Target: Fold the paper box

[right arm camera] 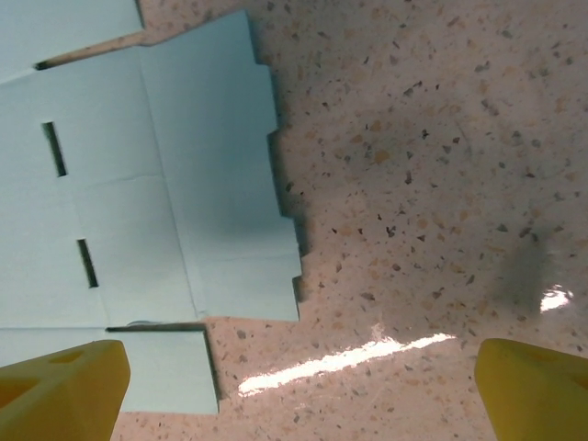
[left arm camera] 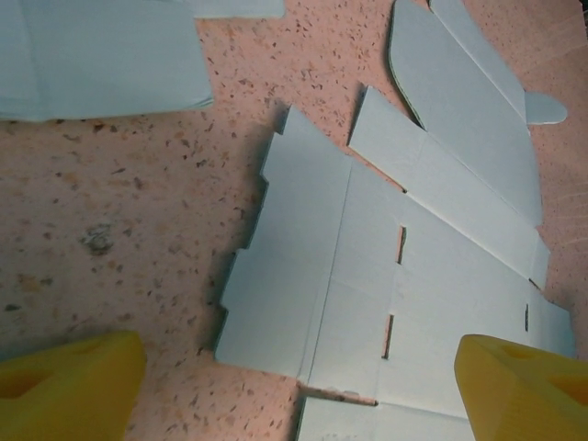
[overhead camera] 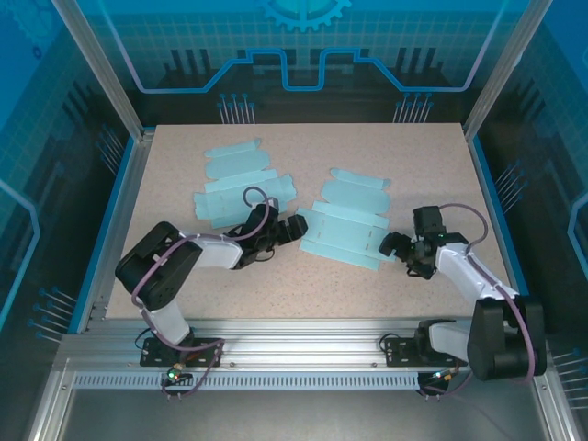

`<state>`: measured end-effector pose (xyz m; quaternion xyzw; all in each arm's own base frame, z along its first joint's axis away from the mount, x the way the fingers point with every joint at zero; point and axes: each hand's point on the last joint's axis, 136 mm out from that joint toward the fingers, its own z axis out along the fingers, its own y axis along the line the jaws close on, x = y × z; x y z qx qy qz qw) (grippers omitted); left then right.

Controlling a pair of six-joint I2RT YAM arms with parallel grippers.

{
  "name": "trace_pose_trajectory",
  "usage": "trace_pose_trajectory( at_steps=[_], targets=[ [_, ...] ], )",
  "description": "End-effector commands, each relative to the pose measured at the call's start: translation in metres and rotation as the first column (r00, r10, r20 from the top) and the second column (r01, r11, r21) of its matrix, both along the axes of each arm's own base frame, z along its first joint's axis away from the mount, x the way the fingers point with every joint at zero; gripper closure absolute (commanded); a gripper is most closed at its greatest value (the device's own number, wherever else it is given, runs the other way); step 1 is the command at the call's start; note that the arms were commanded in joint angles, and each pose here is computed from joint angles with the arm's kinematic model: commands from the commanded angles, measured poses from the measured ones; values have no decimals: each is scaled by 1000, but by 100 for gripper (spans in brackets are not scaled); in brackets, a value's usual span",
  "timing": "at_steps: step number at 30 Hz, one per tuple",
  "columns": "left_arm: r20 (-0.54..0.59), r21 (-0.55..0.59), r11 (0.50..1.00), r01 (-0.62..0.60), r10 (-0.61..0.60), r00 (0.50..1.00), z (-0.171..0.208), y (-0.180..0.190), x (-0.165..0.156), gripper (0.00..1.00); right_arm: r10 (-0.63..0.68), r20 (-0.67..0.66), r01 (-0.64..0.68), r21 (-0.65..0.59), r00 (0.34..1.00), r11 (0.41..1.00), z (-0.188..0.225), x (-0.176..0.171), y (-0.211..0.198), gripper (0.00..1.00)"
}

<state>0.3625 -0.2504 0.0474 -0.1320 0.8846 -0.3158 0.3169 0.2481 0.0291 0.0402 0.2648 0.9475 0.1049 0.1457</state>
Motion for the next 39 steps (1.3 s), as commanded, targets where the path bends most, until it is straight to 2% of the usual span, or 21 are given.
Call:
trace_pose_trajectory(
  at_steps=[1,6,12,22,27,32,35,39],
  targets=[
    [-46,-21,999,28,-29,998,-9,-13,-2,13,-18,47,15,58,999,998,2,23,9,3],
    [-19,-33,998,50,-50,999,-8,-27,14,20,16,23,-18,71,1000,997,-7,36,25,6],
    [54,-66,992,106,-102,993,3,-58,49,29,60,-13,-59,79,998,995,-21,37,48,8],
    [172,-95,981,169,-151,973,22,-82,114,32,171,-30,-168,82,985,982,-25,26,100,8],
    [276,-97,979,178,-146,950,60,-79,151,31,246,-8,-243,122,969,962,-14,29,129,7],
    [364,-82,985,154,-114,925,108,-57,161,29,273,70,-277,67,960,958,23,43,116,5],
    [391,-46,988,149,-119,913,127,-47,150,27,262,116,-267,25,958,964,47,51,96,3],
    [349,-43,993,108,-86,933,130,-31,129,26,210,183,-212,-7,961,977,74,71,63,0]
  ],
)
